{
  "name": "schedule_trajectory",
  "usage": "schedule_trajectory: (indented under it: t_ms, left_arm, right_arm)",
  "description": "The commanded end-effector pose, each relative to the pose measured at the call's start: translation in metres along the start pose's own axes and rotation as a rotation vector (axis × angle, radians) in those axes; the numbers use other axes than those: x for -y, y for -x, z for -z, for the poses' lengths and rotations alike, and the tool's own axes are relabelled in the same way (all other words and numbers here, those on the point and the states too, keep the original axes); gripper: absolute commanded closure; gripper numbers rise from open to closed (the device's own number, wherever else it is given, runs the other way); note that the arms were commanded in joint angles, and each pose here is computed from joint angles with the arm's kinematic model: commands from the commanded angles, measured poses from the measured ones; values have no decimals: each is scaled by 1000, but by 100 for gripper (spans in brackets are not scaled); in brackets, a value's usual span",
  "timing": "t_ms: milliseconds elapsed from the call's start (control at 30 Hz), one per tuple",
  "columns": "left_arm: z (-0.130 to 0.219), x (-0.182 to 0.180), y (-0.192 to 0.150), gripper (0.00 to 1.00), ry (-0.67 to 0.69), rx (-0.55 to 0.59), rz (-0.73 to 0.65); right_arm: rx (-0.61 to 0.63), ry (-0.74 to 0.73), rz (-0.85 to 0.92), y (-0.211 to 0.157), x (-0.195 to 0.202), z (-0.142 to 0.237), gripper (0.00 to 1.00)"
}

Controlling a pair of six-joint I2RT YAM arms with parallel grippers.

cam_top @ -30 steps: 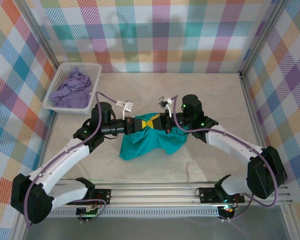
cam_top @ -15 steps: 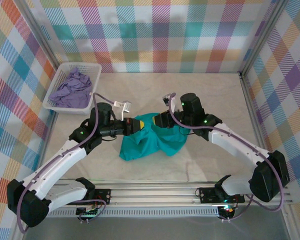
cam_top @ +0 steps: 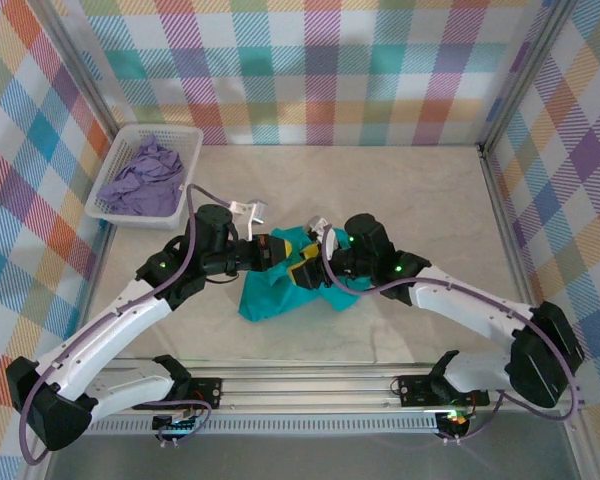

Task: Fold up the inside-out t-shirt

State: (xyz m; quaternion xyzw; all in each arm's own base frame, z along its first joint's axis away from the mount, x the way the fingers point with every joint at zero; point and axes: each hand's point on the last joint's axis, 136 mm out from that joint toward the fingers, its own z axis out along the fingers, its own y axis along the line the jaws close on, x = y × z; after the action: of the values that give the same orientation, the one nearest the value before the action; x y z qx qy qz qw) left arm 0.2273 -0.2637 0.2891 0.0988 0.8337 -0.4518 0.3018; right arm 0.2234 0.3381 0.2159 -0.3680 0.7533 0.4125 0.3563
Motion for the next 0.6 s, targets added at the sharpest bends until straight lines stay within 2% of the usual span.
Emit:
schedule_trajectory:
  t_ms: [0,33,67,167,267,367,433,567]
  left_arm:
    - [13,24,2,100,-91,24,-69]
    - [16,22,2,96,-73,31,-103]
    - [20,19,2,90,-50,42,-141]
    - [31,5,2,69,28,89,-282]
    - [43,-10,7,55,112,173,-385]
    - [50,-15,10,48,153,209,-466]
    - [48,-10,6,45,124,185,-525]
    - [36,-14,8,36,161,143,-584]
  right_arm:
    - [87,-1,106,22,-4,9,89]
    - [83,11,128,20,-4,14,97]
    - [80,30,143,19,-5,21,100]
    - [69,185,165,17,-17,44,100]
    - [30,291,153,14,-24,57,100]
    - [28,327,176,16,-27,64,100]
    - [39,345,185,21,-29,68,100]
    - [26,355,212,25,-31,75,100]
